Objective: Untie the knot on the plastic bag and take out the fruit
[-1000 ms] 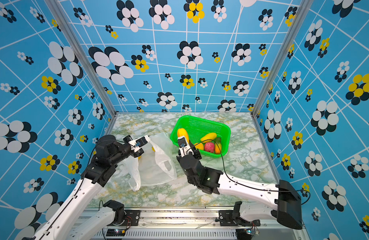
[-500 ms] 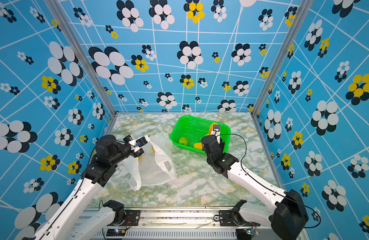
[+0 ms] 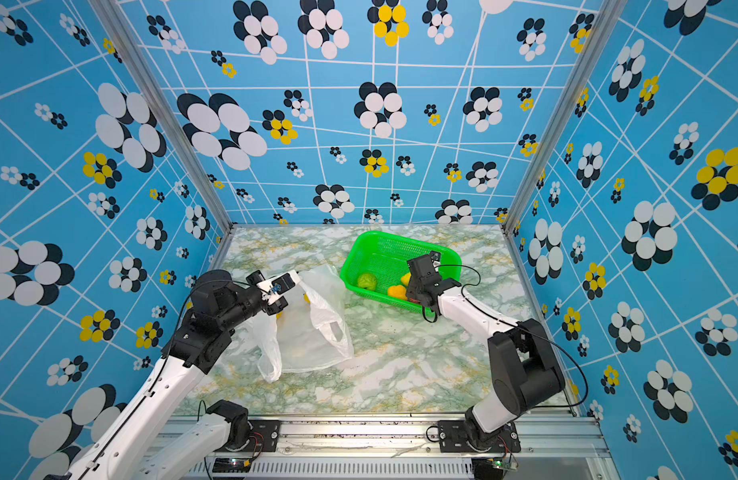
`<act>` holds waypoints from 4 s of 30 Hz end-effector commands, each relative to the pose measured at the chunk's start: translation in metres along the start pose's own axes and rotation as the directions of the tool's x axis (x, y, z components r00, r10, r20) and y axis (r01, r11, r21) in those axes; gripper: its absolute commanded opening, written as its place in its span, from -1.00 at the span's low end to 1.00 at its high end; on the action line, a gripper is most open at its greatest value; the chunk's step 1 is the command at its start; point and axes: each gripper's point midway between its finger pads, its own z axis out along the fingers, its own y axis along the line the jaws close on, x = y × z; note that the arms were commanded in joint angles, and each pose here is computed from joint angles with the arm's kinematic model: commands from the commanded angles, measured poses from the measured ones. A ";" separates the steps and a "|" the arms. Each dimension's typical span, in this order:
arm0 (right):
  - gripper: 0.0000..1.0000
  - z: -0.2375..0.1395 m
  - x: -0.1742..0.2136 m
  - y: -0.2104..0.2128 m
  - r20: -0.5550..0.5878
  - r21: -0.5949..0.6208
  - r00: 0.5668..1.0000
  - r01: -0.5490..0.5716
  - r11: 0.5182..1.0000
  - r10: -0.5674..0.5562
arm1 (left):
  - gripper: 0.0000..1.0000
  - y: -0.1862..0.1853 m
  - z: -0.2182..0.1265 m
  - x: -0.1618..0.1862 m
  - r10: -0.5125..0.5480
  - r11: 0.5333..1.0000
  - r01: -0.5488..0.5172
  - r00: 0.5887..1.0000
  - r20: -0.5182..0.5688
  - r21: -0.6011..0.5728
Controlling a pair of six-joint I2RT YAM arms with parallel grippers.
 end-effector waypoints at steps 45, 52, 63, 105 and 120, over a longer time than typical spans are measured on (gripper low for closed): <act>0.21 -0.273 0.051 0.160 0.750 -0.443 0.624 0.719 0.536 -0.217 | -1.00 -0.003 -0.010 -0.019 0.059 0.998 -0.060 0.994 0.092 0.004; 0.15 -0.279 0.139 0.223 0.816 -0.285 0.404 0.904 0.320 -0.413 | -1.00 -0.011 -0.018 -0.031 0.115 0.993 -0.118 0.979 0.166 0.006; 0.13 -0.220 0.224 0.287 0.740 -0.182 0.292 0.954 0.237 -0.606 | -1.00 -0.021 -0.023 -0.039 0.156 0.986 -0.164 0.962 0.223 0.015; 0.77 -0.156 0.191 0.273 0.545 -0.555 0.752 0.655 0.513 -0.371 | -1.00 -0.020 -0.029 -0.045 0.171 0.985 -0.173 0.950 0.263 -0.015; 0.61 -0.105 0.221 0.341 0.343 -0.541 0.769 0.631 0.556 -0.539 | -1.00 -0.026 -0.033 -0.051 0.181 0.982 -0.191 0.938 0.294 0.006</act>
